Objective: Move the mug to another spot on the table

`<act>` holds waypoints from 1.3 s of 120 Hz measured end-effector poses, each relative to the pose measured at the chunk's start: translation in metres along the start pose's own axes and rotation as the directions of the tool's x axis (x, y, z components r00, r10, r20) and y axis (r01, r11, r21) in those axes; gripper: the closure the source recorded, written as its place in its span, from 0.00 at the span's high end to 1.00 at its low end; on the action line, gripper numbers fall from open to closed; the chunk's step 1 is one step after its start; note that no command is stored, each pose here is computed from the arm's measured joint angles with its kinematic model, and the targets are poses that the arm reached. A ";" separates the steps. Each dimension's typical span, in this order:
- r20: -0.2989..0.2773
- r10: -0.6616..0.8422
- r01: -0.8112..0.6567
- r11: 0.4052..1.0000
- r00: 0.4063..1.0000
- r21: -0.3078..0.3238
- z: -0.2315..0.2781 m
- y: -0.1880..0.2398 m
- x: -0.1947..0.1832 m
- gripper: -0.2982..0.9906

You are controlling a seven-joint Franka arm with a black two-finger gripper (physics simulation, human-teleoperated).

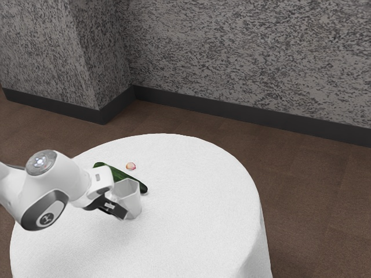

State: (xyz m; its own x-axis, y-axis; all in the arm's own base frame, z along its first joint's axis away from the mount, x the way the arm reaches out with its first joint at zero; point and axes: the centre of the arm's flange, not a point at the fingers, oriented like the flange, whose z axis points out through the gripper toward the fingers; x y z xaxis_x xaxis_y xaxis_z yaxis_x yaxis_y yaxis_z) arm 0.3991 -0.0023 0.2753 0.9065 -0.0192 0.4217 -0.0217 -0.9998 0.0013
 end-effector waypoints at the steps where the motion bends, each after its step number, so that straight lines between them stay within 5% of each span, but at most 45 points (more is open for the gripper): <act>1: -0.001 -0.001 0.001 1.000 1.000 -0.001 -0.001 0.000 0.000 0.74; 28: -0.021 -0.047 0.047 0.999 0.999 -0.016 -0.015 -0.004 -0.009 0.76; 76: -0.143 -0.096 0.089 0.994 0.985 -0.057 -0.063 -0.012 0.002 0.77; 95: -0.190 -0.071 0.067 0.997 0.979 -0.025 -0.090 -0.020 0.051 0.77; 117: -0.114 -0.130 0.133 0.991 0.985 0.021 -0.137 -0.041 0.133 0.77; 135: 0.020 -0.154 0.153 0.987 0.988 0.053 -0.186 -0.051 0.227 0.77; 156: 0.151 -0.061 0.057 0.998 0.987 0.034 -0.239 -0.007 0.294 0.77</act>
State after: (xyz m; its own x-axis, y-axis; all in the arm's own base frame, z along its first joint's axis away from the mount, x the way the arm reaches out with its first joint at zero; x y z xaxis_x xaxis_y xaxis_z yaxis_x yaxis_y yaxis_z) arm 0.5648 0.0010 0.6154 0.9593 0.0407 0.2793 0.0441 -0.9990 -0.0058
